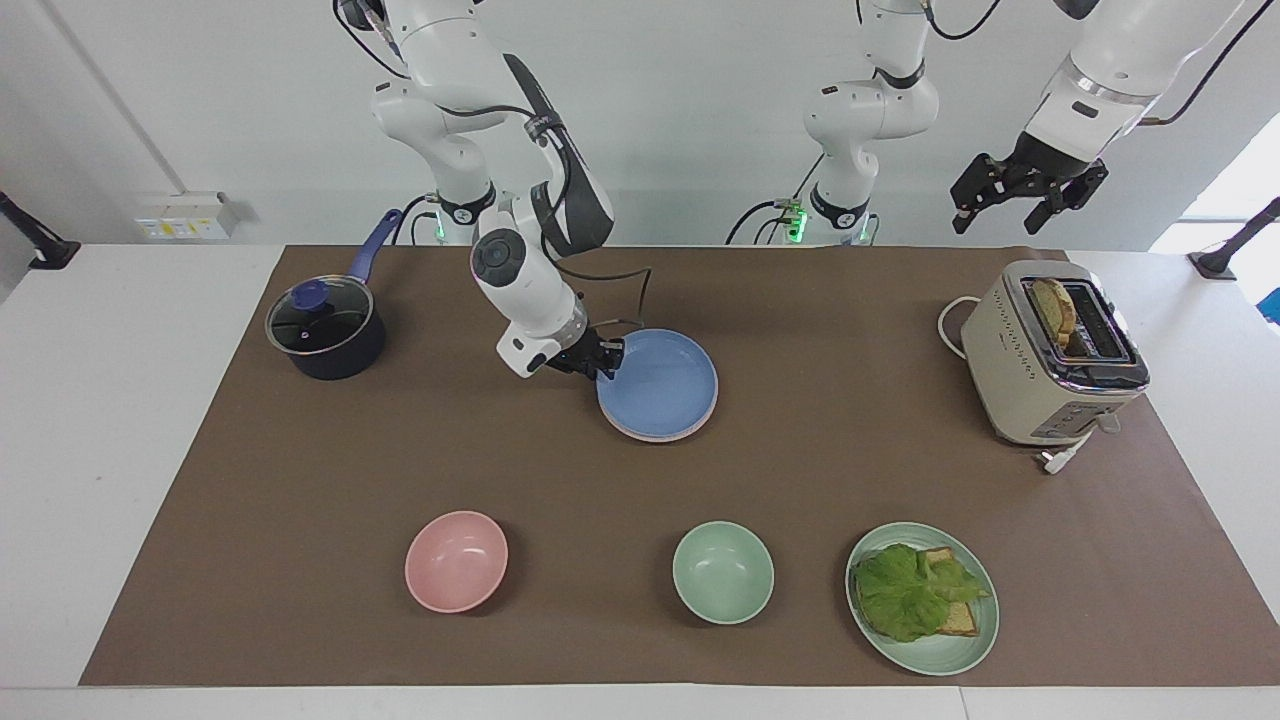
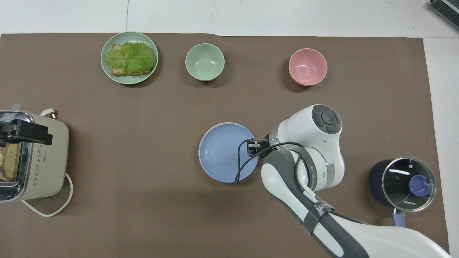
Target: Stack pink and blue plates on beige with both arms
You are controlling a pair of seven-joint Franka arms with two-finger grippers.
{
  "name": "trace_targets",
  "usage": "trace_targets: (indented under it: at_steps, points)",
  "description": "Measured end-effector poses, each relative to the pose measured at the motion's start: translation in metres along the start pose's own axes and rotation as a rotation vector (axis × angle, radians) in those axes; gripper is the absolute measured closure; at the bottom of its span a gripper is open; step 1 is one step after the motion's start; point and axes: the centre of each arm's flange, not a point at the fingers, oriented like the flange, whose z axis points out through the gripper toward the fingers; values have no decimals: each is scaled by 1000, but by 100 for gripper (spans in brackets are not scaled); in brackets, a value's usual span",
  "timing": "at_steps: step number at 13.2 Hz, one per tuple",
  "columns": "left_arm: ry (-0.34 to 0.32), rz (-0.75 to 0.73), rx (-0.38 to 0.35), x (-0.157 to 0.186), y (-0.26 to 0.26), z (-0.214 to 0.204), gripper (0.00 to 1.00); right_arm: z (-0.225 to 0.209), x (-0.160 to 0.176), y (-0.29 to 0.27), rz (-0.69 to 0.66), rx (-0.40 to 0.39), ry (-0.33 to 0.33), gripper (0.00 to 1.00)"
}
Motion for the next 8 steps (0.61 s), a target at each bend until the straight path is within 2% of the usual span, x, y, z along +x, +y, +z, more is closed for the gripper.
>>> trace_targets:
  at_steps: [2, 4, 5, 8]
  points:
    - [0, 0, 0, 0, 0, 0, 0, -12, 4, -2, -1, 9, 23, 34]
    - [0, 0, 0, 0, 0, 0, 0, -41, 11, 3, 7, 25, 76, 9]
    - [0, 0, 0, 0, 0, 0, 0, -60, 15, 11, 14, 27, 110, 1]
    - [0, 0, 0, 0, 0, 0, 0, -136, 25, 65, 53, -26, 219, 0]
